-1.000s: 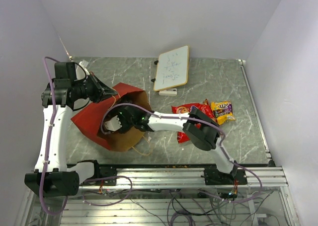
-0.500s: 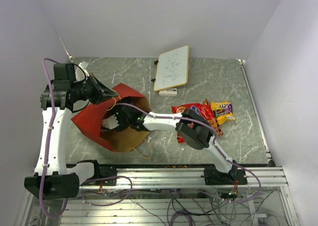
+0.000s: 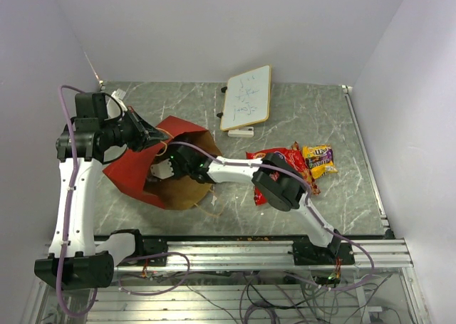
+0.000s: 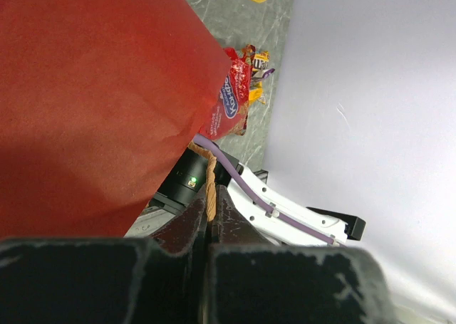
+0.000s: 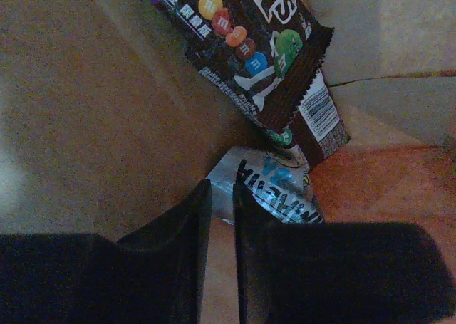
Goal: Take the snacks out of the paper bag
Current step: Take out the snack from the paper bag.
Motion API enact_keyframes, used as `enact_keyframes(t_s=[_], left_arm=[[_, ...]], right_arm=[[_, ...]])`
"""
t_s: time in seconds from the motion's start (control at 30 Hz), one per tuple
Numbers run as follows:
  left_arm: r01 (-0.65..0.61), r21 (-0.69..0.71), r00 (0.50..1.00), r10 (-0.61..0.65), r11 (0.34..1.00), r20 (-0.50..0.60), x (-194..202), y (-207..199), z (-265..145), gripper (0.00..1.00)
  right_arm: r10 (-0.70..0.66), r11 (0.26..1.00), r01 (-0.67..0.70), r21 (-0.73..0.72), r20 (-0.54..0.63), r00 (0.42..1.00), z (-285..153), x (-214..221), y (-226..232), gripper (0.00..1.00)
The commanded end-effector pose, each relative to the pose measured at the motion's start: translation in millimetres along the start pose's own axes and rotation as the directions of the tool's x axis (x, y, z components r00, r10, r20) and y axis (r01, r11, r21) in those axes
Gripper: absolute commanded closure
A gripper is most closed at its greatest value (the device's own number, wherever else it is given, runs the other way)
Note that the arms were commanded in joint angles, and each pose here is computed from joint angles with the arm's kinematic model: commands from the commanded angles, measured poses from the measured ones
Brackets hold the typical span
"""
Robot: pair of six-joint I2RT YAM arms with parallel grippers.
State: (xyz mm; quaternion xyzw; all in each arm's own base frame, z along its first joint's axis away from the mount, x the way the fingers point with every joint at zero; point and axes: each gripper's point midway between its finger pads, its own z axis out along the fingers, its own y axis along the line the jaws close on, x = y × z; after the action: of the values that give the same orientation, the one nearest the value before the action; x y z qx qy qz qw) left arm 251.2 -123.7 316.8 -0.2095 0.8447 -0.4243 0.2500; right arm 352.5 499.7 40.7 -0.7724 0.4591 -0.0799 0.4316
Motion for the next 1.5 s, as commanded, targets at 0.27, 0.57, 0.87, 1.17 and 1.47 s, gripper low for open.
enact_keyframes(t_s=[0.27,0.57,0.87,1.17,1.47], left_arm=[[-0.034,-0.022,0.999,0.034,0.999,0.013,1.5,2.8,-3.4,0.93],[-0.044,-0.042,0.999,0.045,0.998,0.024,-1.8,7.9,-1.0,0.93],[-0.049,-0.02,0.999,0.049,0.999,0.001,0.2,5.6,1.1,0.93],[-0.065,-0.025,0.997,0.064,0.998,-0.046,4.7,6.3,0.8,0.93],[-0.06,-0.018,0.994,0.058,0.998,-0.092,13.2,11.6,3.7,0.93]], right_arm=[[0.141,0.99,-0.14,-0.015,0.089,0.986,-13.4,-12.0,-20.4,1.0],[0.217,0.976,-0.212,-0.05,0.215,0.952,-51.9,-36.4,-31.8,1.0],[0.149,0.989,-0.149,-0.009,0.145,0.978,-52.9,-15.1,-24.5,0.95],[0.008,0.998,-0.007,0.063,-0.011,1.0,-30.0,13.6,-26.1,0.54],[-0.072,0.994,0.078,0.077,-0.082,0.994,-19.7,20.6,-28.0,0.4]])
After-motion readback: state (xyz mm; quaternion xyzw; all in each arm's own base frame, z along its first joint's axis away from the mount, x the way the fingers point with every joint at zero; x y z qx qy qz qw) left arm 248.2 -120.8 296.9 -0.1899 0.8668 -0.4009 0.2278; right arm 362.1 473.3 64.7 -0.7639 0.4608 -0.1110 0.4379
